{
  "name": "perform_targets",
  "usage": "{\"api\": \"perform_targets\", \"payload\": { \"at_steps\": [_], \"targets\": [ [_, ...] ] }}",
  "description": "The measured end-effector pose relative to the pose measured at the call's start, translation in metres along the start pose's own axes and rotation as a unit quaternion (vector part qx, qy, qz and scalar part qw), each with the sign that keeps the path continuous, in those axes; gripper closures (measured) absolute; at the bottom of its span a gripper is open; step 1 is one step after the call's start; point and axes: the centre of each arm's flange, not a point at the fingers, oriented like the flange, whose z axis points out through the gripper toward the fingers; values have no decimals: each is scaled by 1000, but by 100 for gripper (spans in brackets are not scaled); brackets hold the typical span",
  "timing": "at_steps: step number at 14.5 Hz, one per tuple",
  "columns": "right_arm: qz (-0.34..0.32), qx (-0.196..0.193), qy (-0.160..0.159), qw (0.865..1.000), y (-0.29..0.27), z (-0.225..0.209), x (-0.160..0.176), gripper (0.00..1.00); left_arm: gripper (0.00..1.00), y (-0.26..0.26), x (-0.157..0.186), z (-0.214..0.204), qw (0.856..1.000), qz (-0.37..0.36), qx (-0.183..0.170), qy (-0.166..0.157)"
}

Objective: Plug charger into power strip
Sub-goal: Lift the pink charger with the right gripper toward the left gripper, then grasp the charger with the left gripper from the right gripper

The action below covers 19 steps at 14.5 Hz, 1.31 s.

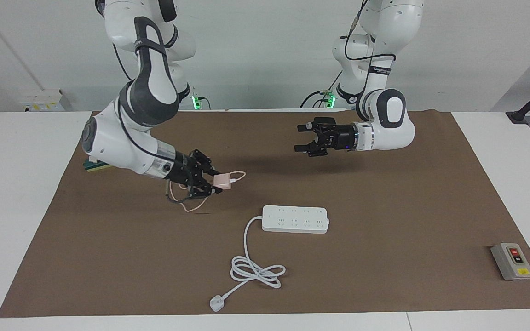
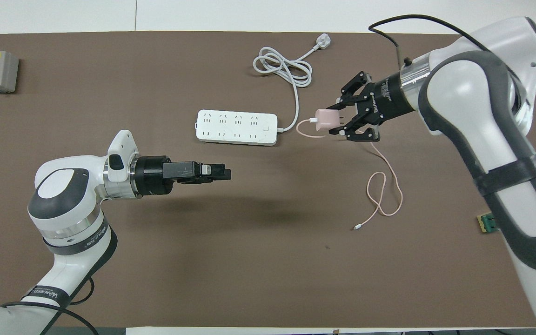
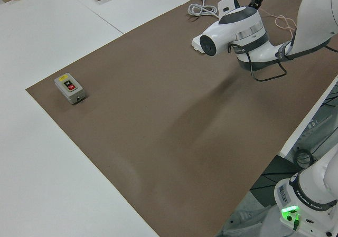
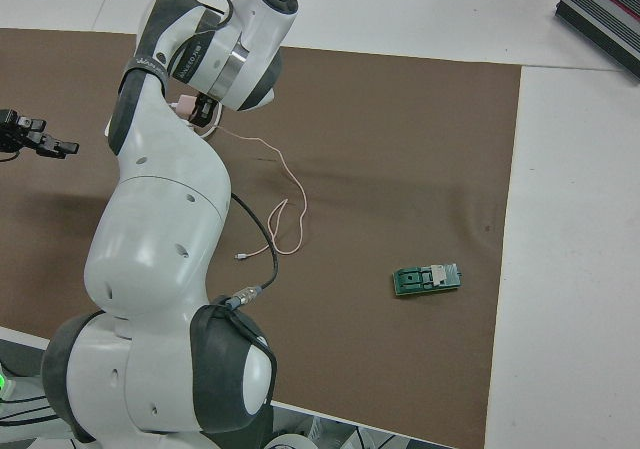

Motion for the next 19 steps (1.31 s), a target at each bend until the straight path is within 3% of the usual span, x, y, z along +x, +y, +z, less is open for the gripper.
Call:
{"api": "perform_targets", "payload": {
  "at_steps": [3,6,11,19],
  "targets": [
    [4,5,2,1000,25,39,-50,52,2,-19,1,0,1000,7,0,3],
    [-7,5,10,1000,48,74,-70,52,2,-29,2,0,1000,9,-3,6],
    [-11,7,21,1000,73,106,-82,52,2,-26,6,-1,1000,15,-6,11],
    [1,17,27,999,73,100,-81,52,2,-25,14,0,999,24,24,32]
  ]
}}
